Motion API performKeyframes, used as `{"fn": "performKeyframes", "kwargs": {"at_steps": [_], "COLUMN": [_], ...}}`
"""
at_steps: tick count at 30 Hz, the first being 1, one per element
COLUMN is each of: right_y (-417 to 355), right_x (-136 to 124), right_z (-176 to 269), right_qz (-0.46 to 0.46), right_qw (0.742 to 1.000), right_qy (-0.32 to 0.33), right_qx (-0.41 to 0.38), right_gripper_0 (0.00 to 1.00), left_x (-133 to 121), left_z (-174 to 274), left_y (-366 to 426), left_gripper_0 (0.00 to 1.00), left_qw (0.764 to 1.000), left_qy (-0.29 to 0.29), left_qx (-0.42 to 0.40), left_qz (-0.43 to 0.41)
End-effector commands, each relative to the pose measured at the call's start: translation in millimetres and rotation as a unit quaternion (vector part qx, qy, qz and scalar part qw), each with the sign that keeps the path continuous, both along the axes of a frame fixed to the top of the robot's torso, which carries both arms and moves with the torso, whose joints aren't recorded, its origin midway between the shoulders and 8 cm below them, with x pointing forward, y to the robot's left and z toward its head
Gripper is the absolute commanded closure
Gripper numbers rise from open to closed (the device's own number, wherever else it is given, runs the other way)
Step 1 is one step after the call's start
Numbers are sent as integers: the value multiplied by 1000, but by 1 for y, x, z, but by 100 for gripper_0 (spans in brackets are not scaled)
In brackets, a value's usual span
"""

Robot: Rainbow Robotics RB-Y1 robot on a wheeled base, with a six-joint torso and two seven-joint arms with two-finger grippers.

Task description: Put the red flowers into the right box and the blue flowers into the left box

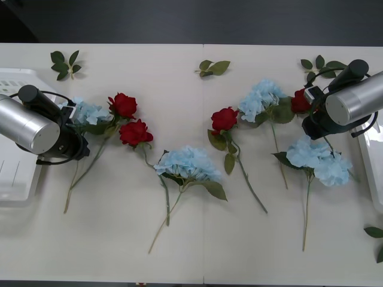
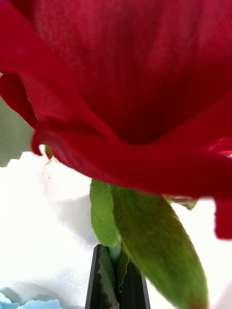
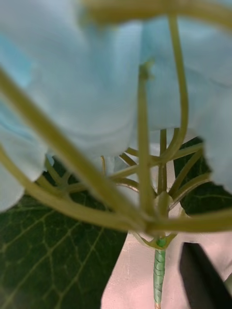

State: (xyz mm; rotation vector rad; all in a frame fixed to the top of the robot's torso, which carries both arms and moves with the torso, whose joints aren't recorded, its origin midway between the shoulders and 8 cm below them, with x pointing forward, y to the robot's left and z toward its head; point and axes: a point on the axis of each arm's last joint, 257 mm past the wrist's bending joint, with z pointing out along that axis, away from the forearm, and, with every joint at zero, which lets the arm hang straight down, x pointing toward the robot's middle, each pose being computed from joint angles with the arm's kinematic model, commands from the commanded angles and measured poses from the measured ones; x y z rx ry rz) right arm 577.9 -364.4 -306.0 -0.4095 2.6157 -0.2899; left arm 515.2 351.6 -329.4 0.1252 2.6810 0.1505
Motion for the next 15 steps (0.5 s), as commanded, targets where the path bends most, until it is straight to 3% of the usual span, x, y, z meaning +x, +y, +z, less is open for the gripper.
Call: {"fn": "performKeyframes", "kwargs": {"at_steps": [1, 2, 8, 15], "right_y": [6, 6, -5, -40], "right_x": [15, 16, 26, 18], "right_z": [20, 23, 56, 103], "right_qz": [15, 15, 2, 15], "right_qw": [1000, 1000, 999, 1000], "right_qy": [-19, -21, -36, -18], "right_qx": [-1, 1, 26, 12], "right_gripper_0": [100, 100, 100, 100], "left_x": [9, 9, 7, 7], "left_z": [15, 14, 13, 15], "left_y": [10, 10, 9, 6], "left_gripper_0": [84, 100, 100, 100], "left_qw": [1000, 1000, 1000, 1000], "left_qy": [-14, -13, -11, -11], "left_qx": [3, 3, 1, 1], "left_qz": [15, 15, 14, 8]}}
